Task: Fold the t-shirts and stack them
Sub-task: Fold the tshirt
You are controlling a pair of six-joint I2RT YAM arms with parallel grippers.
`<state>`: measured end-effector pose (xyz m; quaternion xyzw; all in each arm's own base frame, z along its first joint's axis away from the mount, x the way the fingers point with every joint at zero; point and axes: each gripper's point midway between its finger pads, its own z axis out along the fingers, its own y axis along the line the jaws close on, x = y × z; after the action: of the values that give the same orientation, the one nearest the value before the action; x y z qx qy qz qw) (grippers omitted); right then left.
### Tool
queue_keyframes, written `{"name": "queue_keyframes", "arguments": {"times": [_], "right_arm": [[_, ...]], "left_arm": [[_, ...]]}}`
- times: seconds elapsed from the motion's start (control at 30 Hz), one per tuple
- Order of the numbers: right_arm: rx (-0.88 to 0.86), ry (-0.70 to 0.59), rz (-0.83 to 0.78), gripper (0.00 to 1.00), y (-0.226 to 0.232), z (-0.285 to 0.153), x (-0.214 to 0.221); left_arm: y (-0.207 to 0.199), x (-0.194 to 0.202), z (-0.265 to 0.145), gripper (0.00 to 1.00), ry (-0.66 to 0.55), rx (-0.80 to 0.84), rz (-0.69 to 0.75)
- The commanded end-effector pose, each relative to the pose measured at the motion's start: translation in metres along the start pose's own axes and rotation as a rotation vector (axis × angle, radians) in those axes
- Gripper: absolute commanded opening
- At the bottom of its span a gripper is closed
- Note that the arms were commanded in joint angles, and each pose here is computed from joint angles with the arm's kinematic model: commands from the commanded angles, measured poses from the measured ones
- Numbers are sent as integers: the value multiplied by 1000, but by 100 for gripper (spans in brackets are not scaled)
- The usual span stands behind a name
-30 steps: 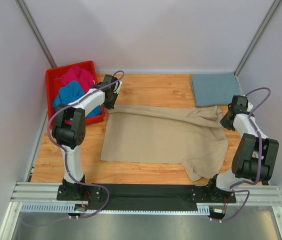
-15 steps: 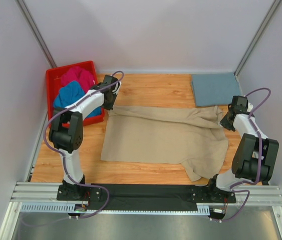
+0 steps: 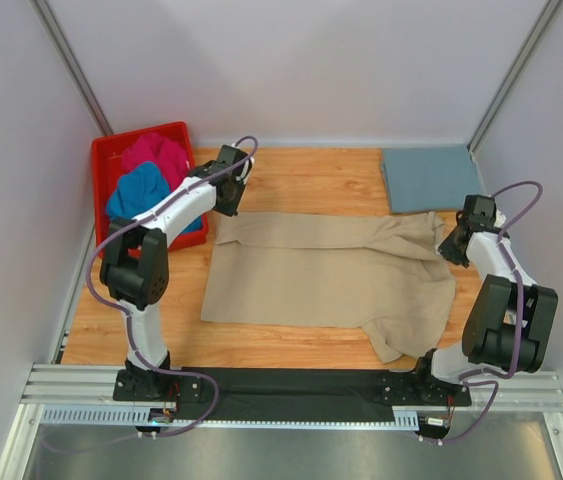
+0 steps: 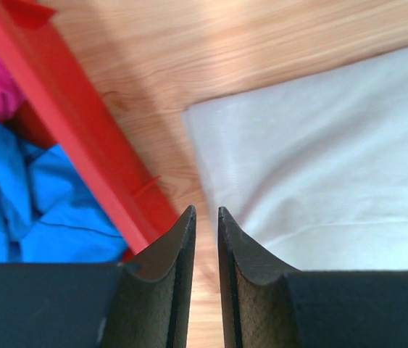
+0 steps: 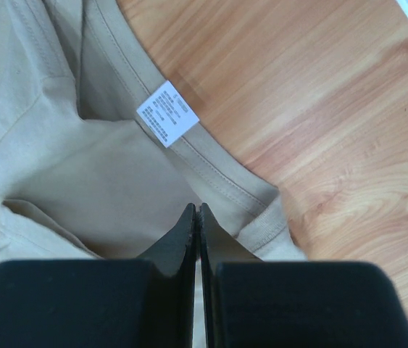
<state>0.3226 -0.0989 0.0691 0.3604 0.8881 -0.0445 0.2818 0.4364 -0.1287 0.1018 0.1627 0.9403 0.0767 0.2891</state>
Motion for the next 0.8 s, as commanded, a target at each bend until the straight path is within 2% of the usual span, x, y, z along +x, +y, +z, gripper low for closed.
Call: {"name": "queue_keyframes", "arguments": {"times": [0.0,0.13,0.3,0.47,0.77], "right_arm": [[12,10,45,0,-5,-7,7],[25,17,39,0,-8,-6,10],[80,12,33,0,-20,-7,12],[106,31,23,0,-29,-4,20],[119,50,40,0,-38,-1,25]], "left_arm": [[-18,-10,-7,25,-13,64,-31],[-17,8,3,24,82,21,-11],[-26,22,2,25,134,63,-19],[-24,55,19,23,247,8,2],[-13,63,39,21,275,-133,91]]}}
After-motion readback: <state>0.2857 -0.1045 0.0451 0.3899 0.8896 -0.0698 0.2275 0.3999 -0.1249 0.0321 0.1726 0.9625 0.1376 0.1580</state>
